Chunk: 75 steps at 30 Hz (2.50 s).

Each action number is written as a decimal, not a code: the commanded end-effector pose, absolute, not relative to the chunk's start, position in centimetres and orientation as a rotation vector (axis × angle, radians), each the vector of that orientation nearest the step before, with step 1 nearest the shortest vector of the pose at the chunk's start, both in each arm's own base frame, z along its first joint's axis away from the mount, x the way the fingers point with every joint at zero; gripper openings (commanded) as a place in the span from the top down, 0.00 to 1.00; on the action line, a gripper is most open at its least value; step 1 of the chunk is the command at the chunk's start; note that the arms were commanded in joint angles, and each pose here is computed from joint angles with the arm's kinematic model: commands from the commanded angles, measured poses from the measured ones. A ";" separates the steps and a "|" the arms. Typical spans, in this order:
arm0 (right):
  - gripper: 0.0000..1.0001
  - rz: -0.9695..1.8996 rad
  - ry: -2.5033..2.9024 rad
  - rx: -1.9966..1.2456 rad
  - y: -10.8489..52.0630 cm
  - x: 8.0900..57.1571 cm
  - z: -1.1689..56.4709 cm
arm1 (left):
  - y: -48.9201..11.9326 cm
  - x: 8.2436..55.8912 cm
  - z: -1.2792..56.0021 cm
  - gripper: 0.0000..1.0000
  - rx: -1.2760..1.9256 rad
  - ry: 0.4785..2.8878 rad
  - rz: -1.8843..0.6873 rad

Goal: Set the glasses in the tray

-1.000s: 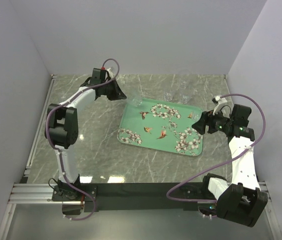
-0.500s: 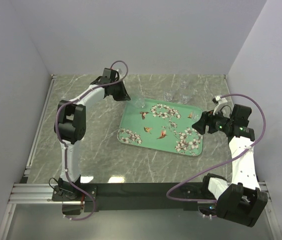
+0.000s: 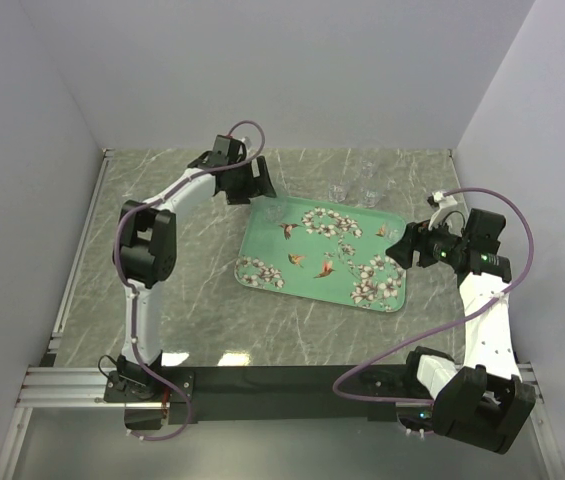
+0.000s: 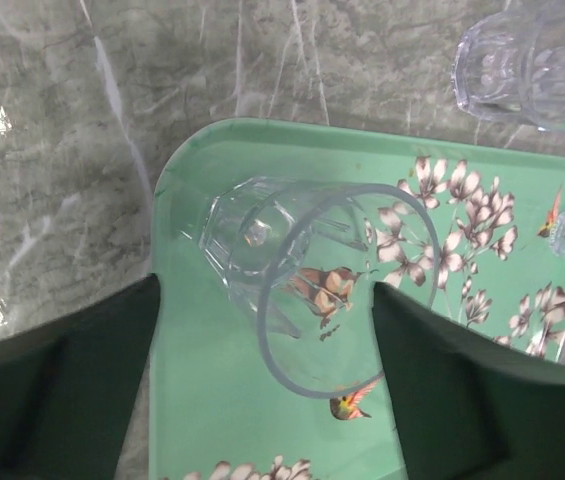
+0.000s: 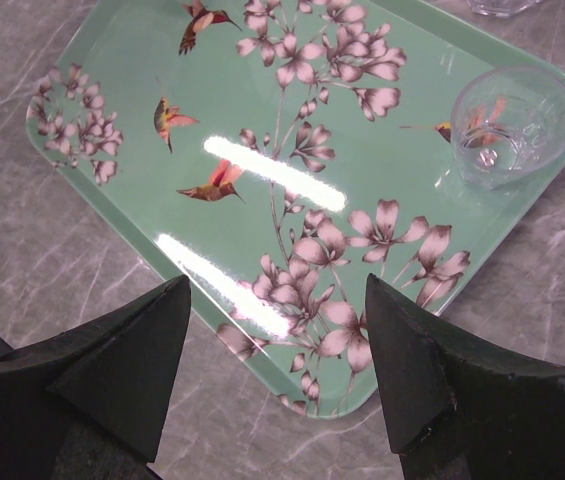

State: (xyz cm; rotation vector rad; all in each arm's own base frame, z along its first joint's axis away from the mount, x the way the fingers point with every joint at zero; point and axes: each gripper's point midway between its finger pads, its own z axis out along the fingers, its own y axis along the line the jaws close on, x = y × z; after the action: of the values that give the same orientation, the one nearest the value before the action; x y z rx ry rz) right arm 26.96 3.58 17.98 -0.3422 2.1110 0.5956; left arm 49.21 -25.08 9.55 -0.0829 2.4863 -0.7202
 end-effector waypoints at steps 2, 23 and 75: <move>0.23 0.588 2.086 -0.349 3.4 27.2 18.3 | -25.2 49.2 18.1 0.00 0.016 2.287 -0.752; 0.23 0.523 2.075 -0.597 3.6 29.6 22.0 | -12.8 38.0 30.6 0.01 -0.020 1.890 -0.548; 0.38 0.087 2.330 -0.766 17.6 53.9 12.8 | -4.9 31.6 25.6 0.01 -0.122 1.881 -0.149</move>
State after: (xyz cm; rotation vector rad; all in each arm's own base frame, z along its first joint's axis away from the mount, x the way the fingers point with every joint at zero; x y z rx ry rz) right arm 51.83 16.97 11.11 -0.8096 2.4059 0.1172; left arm 31.47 -5.16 24.86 -0.1335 1.9094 -0.1632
